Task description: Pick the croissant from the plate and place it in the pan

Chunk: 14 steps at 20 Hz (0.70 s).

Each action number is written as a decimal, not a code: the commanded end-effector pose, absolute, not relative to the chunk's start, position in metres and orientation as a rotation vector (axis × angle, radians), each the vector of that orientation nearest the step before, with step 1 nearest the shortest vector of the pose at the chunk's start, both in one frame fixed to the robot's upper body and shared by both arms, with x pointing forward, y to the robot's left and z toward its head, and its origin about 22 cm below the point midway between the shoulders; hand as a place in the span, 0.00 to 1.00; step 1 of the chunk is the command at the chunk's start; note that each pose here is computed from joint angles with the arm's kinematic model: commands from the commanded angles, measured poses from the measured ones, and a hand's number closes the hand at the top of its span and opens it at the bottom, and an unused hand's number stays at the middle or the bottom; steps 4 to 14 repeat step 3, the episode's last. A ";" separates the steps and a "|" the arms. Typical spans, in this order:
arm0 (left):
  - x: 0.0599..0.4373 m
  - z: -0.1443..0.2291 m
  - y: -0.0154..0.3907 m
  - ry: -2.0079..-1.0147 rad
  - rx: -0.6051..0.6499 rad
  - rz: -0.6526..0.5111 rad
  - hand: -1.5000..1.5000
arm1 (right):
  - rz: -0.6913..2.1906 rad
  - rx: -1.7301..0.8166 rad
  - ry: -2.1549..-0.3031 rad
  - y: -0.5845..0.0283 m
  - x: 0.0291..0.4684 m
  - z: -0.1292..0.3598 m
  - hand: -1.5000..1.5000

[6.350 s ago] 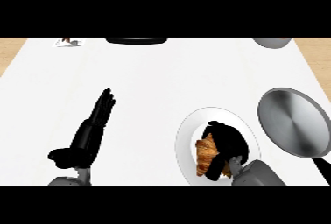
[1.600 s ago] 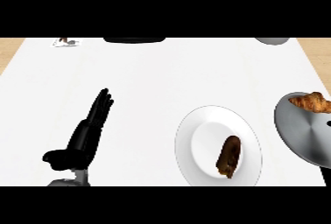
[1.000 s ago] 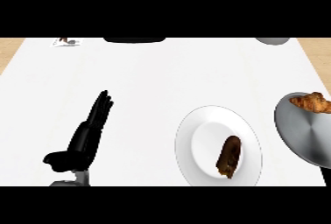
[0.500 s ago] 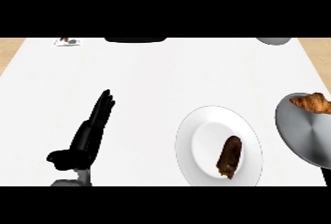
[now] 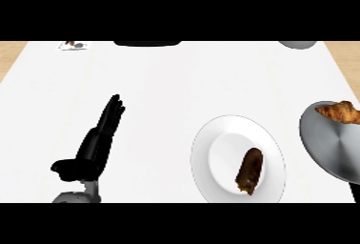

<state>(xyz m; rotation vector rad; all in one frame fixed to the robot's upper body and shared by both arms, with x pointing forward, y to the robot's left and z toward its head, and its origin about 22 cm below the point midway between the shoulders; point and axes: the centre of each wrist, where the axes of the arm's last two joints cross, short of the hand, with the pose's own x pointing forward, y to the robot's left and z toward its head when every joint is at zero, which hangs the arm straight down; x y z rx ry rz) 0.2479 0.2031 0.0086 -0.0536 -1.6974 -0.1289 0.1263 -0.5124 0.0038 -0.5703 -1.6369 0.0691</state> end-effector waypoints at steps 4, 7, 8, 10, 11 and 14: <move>0.252 -0.002 0.204 -1.708 -0.059 -0.138 0.50 | 0.131 -0.665 -1.634 -0.515 0.142 0.025 0.00; 0.252 -0.002 0.204 -1.708 -0.059 -0.138 0.50 | 0.131 -0.665 -1.634 -0.515 0.142 0.025 0.00; 0.252 -0.002 0.204 -1.708 -0.059 -0.138 0.50 | 0.131 -0.665 -1.634 -0.515 0.142 0.025 0.00; 0.252 -0.002 0.204 -1.708 -0.059 -0.138 0.50 | 0.131 -0.665 -1.634 -0.515 0.142 0.025 0.00; 0.252 -0.002 0.204 -1.708 -0.059 -0.138 0.50 | 0.131 -0.665 -1.634 -0.515 0.142 0.025 0.00; 0.252 -0.002 0.204 -1.708 -0.059 -0.138 0.50 | 0.131 -0.665 -1.634 -0.515 0.142 0.025 0.00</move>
